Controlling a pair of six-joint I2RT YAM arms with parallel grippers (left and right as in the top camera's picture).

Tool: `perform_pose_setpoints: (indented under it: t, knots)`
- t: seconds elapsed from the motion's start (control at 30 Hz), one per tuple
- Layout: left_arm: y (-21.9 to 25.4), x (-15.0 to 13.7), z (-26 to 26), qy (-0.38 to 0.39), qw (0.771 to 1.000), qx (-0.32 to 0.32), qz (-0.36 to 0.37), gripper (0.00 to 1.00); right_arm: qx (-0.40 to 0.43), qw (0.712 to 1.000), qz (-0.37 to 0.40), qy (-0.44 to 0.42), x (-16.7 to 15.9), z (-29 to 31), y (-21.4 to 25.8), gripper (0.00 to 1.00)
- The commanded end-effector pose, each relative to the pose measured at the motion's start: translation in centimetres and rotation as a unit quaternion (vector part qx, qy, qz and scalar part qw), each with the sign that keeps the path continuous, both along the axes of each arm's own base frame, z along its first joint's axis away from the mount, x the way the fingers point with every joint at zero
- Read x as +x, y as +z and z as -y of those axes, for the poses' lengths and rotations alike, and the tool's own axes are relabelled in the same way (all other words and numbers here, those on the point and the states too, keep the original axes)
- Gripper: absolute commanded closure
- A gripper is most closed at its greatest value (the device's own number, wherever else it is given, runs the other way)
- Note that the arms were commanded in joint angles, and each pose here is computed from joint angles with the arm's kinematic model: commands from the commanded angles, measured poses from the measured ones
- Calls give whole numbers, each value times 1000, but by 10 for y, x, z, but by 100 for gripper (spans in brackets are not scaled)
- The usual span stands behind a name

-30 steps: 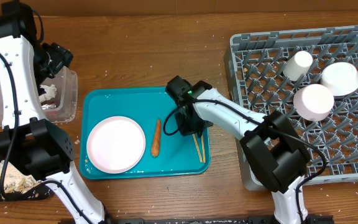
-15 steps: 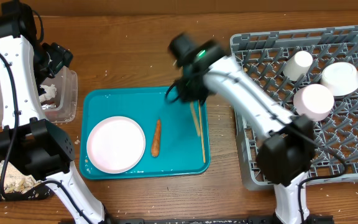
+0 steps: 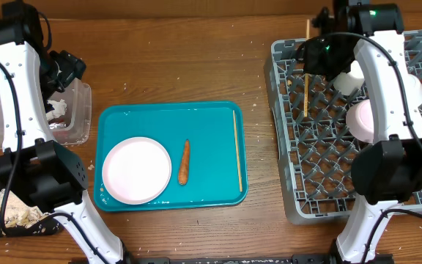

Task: Sort waste into correct bins and load items into the dishwasher
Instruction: 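Carry the chopsticks to the rack and release them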

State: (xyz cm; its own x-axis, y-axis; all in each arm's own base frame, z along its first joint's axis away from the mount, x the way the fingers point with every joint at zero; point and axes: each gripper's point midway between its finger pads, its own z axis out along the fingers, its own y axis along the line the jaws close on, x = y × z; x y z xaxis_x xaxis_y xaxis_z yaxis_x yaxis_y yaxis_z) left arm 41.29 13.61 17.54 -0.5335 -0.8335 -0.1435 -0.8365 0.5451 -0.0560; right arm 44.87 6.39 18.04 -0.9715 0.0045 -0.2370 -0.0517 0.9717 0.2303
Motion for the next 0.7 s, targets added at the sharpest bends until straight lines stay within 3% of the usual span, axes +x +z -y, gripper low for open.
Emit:
perform_pose_setpoints:
  t: [0.0, 0.13, 0.2, 0.27, 0.3, 0.37, 0.57, 0.67]
  knots:
    - [5, -2, -3, -9, 1000, 9, 3, 0, 12, 999, -3, 37, -4, -10, -12, 96]
    - [5, -2, -3, -9, 1000, 9, 3, 0, 5, 999, -26, 34, -9, -7, -34, 96]
    - [5, -2, -3, -9, 1000, 9, 3, 0, -4, 999, -29, 24, -9, -4, -35, 90]
    - [5, -2, -3, -9, 1000, 9, 3, 0, -11, 999, -29, 22, -9, -1, -35, 81]
    - [5, -2, -3, -9, 1000, 9, 3, 0, -11, 999, -32, 22, -11, -1, -36, 68]
    - [5, -2, -3, -9, 1000, 9, 3, 0, -10, 999, -40, 19, -14, -1, -36, 59]
    - [5, -2, -3, -9, 1000, 9, 3, 0, 2, 999, -47, 1, -23, -4, -13, 57]
    - [5, -2, -3, -9, 1000, 9, 3, 0, 50, 998, -22, 15, -26, -22, 22, 56]
